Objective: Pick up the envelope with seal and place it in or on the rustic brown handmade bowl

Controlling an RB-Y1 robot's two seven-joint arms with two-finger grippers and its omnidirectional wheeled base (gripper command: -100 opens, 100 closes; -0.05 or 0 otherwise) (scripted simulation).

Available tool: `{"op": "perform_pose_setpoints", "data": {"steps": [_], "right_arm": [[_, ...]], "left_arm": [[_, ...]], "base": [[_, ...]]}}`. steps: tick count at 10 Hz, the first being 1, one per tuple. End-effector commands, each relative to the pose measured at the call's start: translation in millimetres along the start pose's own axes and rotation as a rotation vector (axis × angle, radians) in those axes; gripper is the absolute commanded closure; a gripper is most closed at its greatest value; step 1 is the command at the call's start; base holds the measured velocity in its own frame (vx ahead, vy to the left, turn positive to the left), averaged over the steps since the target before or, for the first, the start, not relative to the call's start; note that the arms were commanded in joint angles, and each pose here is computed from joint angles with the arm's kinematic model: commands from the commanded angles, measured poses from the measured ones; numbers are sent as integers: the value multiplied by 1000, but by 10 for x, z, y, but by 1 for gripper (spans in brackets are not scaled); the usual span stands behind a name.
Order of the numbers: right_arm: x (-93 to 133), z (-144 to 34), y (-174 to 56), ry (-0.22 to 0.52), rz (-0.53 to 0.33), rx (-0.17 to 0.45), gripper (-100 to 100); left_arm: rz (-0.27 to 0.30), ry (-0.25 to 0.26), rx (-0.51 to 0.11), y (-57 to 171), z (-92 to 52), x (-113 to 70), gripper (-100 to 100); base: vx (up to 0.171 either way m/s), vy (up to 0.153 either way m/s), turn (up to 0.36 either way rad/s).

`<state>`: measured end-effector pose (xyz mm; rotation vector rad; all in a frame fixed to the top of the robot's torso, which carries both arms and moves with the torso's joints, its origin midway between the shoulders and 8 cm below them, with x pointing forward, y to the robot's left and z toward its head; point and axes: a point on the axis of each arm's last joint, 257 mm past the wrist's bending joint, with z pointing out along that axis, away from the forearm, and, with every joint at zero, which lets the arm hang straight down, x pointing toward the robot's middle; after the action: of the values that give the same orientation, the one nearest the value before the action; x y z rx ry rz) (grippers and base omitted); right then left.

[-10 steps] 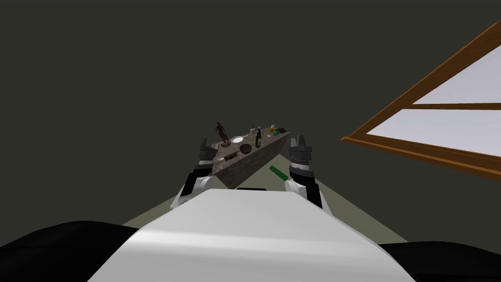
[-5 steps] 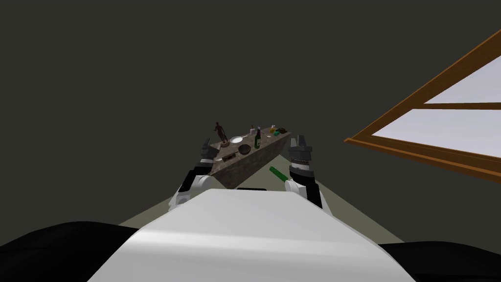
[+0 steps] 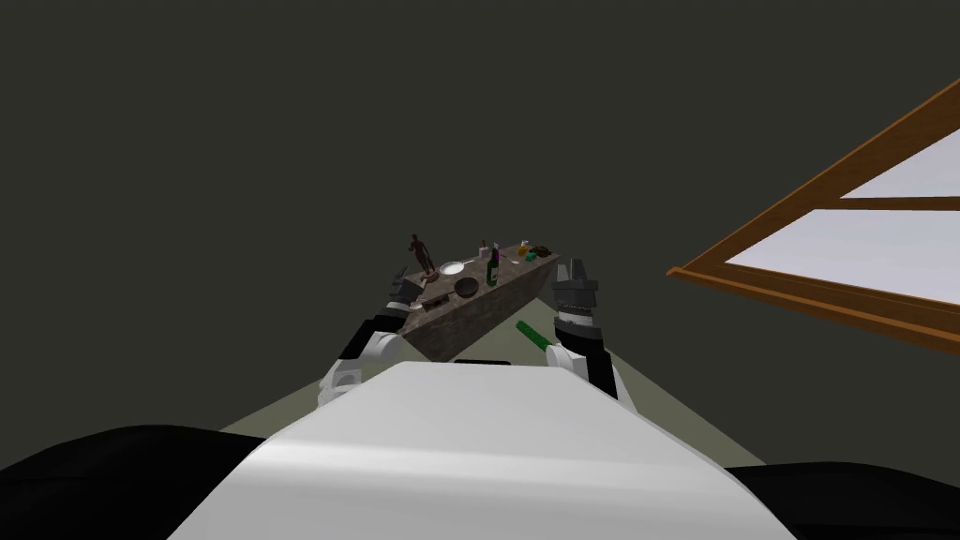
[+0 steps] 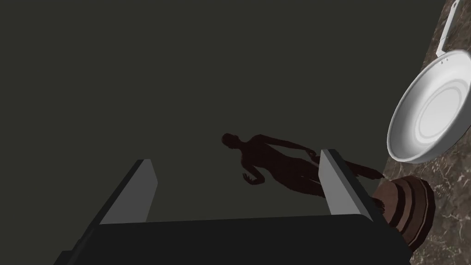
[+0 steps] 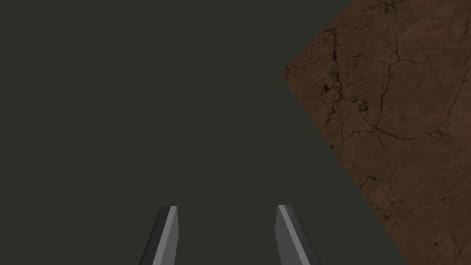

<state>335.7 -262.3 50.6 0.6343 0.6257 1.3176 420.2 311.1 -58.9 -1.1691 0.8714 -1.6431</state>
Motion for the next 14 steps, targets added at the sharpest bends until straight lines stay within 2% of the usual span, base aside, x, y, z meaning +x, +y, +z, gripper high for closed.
{"op": "perform_pose_setpoints", "data": {"steps": [1, 2, 3, 4, 5, 6, 8, 9, 10, 11, 13, 14], "right_arm": [[0, 0, 0, 0, 0, 0, 0], [0, 0, 0, 0, 0, 0, 0], [0, 0, 0, 0, 0, 0, 0], [0, 0, 0, 0, 0, 0, 0], [0, 0, 0, 0, 0, 0, 0], [0, 0, 0, 0, 0, 0, 0], [0, 0, 0, 0, 0, 0, 0], [0, 0, 0, 0, 0, 0, 0], [0, 0, 0, 0, 0, 0, 0], [0, 0, 0, 0, 0, 0, 0], [0, 0, 0, 0, 0, 0, 0], [0, 0, 0, 0, 0, 0, 0]], "left_arm": [[-24, -2, -41, 84, 20, -12, -100], [-67, 5, -76, 140, 46, -23, -100], [-66, -1, -99, 200, 40, -37, -100], [-107, 5, -136, 257, 61, -51, -100], [-107, -1, -157, 312, 53, -63, -100], [-145, 2, -197, 375, 67, -84, -100], [-144, -7, -229, 457, 50, -101, -100], [-180, -11, -281, 549, 48, -133, -100], [-179, -16, -299, 594, 35, -142, -100], [-212, -19, -342, 660, 33, -176, -100], [-210, -28, -372, 735, 5, -192, -100], [-240, -36, -421, 811, -10, -238, -100]], "base": [[31, -49, 28], [36, -54, 35], [37, -50, 22], [35, -52, 37], [28, -44, 21], [44, -53, 25], [21, -30, 8], [19, -34, 18], [28, -38, 13], [48, -44, 13], [26, -33, 3], [24, -36, -3]]}}
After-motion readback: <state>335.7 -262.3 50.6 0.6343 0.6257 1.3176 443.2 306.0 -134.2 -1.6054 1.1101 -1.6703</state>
